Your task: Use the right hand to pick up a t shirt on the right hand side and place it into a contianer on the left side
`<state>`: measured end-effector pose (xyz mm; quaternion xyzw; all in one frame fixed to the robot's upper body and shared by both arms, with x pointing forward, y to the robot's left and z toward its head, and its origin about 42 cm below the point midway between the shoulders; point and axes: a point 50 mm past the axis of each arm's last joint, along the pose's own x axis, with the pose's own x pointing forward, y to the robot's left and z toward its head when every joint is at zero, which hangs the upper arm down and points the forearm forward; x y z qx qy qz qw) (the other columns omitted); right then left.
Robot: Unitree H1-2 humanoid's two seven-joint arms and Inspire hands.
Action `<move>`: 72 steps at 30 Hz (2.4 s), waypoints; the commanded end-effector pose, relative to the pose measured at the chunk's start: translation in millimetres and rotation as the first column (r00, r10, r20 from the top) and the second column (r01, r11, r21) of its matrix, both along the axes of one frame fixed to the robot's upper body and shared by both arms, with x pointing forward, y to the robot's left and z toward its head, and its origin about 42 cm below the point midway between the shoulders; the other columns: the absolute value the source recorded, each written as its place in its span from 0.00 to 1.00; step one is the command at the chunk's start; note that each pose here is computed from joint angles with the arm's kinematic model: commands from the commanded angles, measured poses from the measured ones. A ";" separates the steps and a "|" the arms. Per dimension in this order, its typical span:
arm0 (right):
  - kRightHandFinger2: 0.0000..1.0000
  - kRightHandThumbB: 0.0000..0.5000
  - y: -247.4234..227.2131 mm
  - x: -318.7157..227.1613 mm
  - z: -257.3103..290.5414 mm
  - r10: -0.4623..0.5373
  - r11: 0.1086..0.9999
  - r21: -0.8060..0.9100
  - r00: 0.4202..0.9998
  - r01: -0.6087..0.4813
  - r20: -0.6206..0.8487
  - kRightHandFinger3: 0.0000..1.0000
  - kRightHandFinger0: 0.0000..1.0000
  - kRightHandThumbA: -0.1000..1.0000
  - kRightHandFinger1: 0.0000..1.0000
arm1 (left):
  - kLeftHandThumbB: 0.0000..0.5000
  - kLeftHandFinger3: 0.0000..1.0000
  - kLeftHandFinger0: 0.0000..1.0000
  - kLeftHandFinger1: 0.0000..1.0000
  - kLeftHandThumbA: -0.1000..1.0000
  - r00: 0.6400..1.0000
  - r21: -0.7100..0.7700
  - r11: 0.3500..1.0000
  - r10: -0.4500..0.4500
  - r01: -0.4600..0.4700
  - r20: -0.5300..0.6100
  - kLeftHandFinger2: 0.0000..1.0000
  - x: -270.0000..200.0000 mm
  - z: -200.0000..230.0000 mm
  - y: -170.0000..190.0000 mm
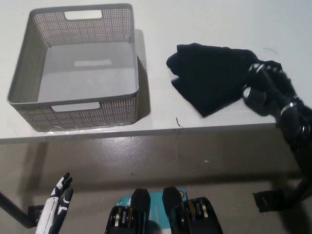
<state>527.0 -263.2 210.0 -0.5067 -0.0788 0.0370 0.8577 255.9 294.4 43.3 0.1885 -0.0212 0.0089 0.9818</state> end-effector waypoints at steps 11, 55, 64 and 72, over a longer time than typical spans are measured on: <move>0.53 0.69 8.8 7.6 74.7 -0.053 0.951 0.297 0.906 -0.083 0.421 0.51 0.54 0.00 0.51 | 0.59 1.00 0.91 1.00 1.00 0.999 0.019 1.000 -0.021 0.020 0.049 1.00 -0.9 8.6 8.8; 0.48 0.65 279.9 20.9 182.2 0.313 0.834 0.287 0.833 -0.471 0.457 0.51 0.42 0.00 0.40 | 0.43 1.00 1.00 1.00 1.00 0.990 0.003 0.991 -0.135 0.135 0.029 1.00 2.2 11.4 -29.2; 0.53 0.60 290.0 17.9 155.7 0.306 0.853 0.309 0.883 -0.420 0.356 0.54 0.48 0.00 0.43 | 0.43 1.00 0.98 1.00 1.00 0.986 0.037 0.986 -0.166 0.165 0.031 1.00 2.2 15.2 -37.6; 1.00 0.98 293.1 19.2 145.5 0.365 0.877 0.236 0.899 -0.419 0.241 1.00 1.00 0.35 1.00 | 0.40 1.00 0.99 1.00 1.00 0.982 0.050 0.981 -0.188 0.187 0.017 1.00 1.9 14.2 -37.9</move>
